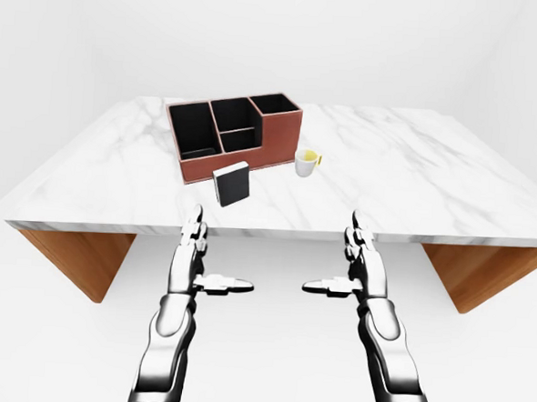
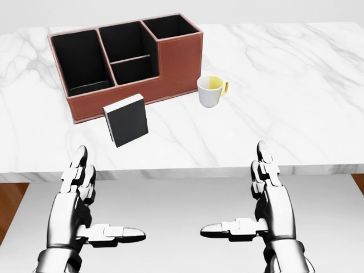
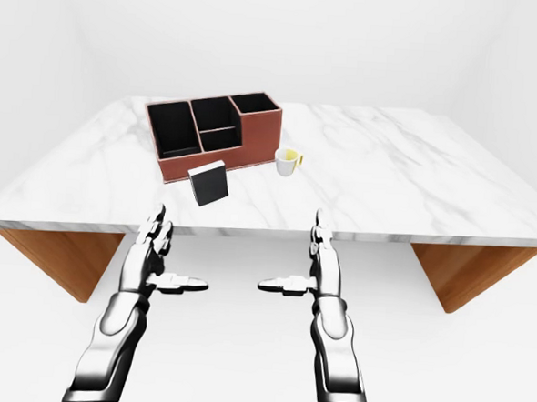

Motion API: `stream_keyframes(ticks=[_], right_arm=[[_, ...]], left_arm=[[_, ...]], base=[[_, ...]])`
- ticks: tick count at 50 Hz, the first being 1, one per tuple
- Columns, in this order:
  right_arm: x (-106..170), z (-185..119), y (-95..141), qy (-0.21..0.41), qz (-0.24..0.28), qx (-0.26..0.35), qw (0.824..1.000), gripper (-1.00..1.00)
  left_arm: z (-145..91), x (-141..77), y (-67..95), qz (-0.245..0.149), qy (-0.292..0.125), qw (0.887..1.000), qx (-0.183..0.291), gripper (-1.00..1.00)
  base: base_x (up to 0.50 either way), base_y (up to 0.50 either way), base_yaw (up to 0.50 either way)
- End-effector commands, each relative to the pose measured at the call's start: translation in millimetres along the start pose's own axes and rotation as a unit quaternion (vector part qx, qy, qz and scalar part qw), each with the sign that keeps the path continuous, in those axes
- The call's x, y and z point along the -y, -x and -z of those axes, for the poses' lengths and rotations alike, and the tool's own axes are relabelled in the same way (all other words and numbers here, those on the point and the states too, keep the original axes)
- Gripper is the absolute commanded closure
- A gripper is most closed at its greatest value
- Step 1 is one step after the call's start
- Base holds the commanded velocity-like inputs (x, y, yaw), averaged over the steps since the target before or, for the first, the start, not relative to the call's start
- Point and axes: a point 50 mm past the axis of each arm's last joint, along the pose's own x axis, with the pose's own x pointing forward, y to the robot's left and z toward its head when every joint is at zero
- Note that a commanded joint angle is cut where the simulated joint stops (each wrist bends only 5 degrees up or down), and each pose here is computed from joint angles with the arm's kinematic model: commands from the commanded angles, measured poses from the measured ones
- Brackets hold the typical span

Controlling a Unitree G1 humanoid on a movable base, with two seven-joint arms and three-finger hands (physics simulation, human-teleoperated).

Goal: Pick up the book and place it in the front compartment of the caddy.

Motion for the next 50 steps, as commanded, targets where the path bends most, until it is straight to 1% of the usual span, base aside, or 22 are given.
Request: stream_keyframes(ticks=[1, 8, 10, 16, 17, 20, 21, 25, 26, 34, 36, 39, 40, 42, 44, 47, 48, 50], right_arm=[[9.4, -7.7, 4.0, -0.003, 0.01, 0.004, 1.0, -1.0], [8.7, -11.8, 6.0, 0.004, 0.012, 0.004, 1.0, -0.99], [8.0, -15.8, 7.1, 0.007, 0.013, 0.012, 1.0, -0.99], [7.9, -38.6, 17.7, 0.021, 0.017, 0.061, 0.998, -1.0], [7.0, -45.1, 20.9, 0.024, 0.016, 0.074, 0.997, -0.99], [3.9, -59.2, 28.4, 0.036, 0.013, 0.104, 0.994, -1.0], [-0.5, -65.7, 33.6, 0.042, 0.006, 0.118, 0.992, -1.0], [-2.6, -73.0, 37.8, 0.047, 0.005, 0.134, 0.99, -0.99], [-3.9, -86.8, 45.7, 0.053, 0.006, 0.164, 0.985, -0.99], [-10.5, -117.2, 67.4, 0.066, 0.001, 0.232, 0.97, -0.99], [-11.6, -122.9, 72.1, 0.07, 0.0, 0.245, 0.967, -0.99], [-11.7, -123.3, 72.4, 0.07, 0.0, 0.246, 0.967, -0.99], [-13.7, -132.0, 79.6, 0.074, -0.001, 0.266, 0.961, -0.99], [-13.9, -132.7, 80.1, 0.074, -0.001, 0.268, 0.961, -0.99], [-16.0, -143.0, 87.8, 0.078, -0.002, 0.293, 0.953, -0.99], [-16.1, -143.2, 87.9, 0.078, -0.002, 0.294, 0.953, -0.99], [-19.4, -145.9, 92.1, 0.1, 0.0, 0.301, 0.948, -0.99], [-19.7, -146.2, 92.4, 0.101, 0.0, 0.302, 0.948, -0.99]], left_arm=[[-14.1, -7.8, 9.5, 0.008, 0.011, 1.0, 0.016, -1.0], [-21.3, -8.0, 14.3, 0.01, 0.013, 1.0, 0.026, -1.0], [-26.6, -9.0, 16.3, 0.01, 0.014, 0.999, 0.038, -1.0], [-52.0, -12.6, 28.5, 0.013, 0.026, 0.995, 0.093, -1.0], [-60.2, -13.3, 33.7, 0.012, 0.023, 0.994, 0.11, -1.0], [-73.0, -15.4, 42.3, 0.012, 0.027, 0.99, 0.138, -1.0], [-79.2, -15.6, 47.5, 0.015, 0.03, 0.988, 0.152, -1.0], [-83.6, -15.2, 51.0, 0.015, 0.028, 0.986, 0.161, -1.0], [-90.1, -15.9, 57.2, 0.016, 0.03, 0.984, 0.175, -1.0], [-111.7, -19.6, 74.2, 0.018, 0.029, 0.974, 0.223, -1.0], [-113.6, -19.9, 76.1, 0.017, 0.028, 0.973, 0.228, -1.0], [-114.3, -20.1, 77.6, 0.017, 0.028, 0.973, 0.229, -1.0], [-122.3, -21.8, 83.2, 0.016, 0.028, 0.968, 0.248, -1.0], [-123.0, -22.0, 83.6, 0.016, 0.028, 0.968, 0.25, -1.0], [-129.3, -25.0, 87.6, 0.013, 0.028, 0.963, 0.266, -1.0], [-129.6, -25.0, 87.7, 0.013, 0.028, 0.963, 0.267, -1.0], [-133.0, -26.6, 89.2, 0.011, 0.03, 0.961, 0.276, -1.0], [-133.4, -26.8, 89.3, 0.011, 0.029, 0.96, 0.278, -1.0]], base=[[0.0, 0.0, 0.0], [0.0, 0.0, 0.0], [0.0, 0.0, 0.0], [0.0, 0.0, 0.0], [0.0, 0.0, 0.0], [0.0, 0.0, 0.0], [0.0, 0.0, 0.0], [0.0, 0.0, 0.0], [0.0, 0.0, 0.0], [0.0, 0.0, 0.0], [0.0, 0.0, 0.0], [0.0, 0.0, 0.0], [0.0, 0.0, 0.0], [0.0, 0.0, 0.0], [0.0, 0.0, 0.0], [0.0, 0.0, 0.0], [0.0, 0.0, 0.0], [0.0, 0.0, 0.0]])
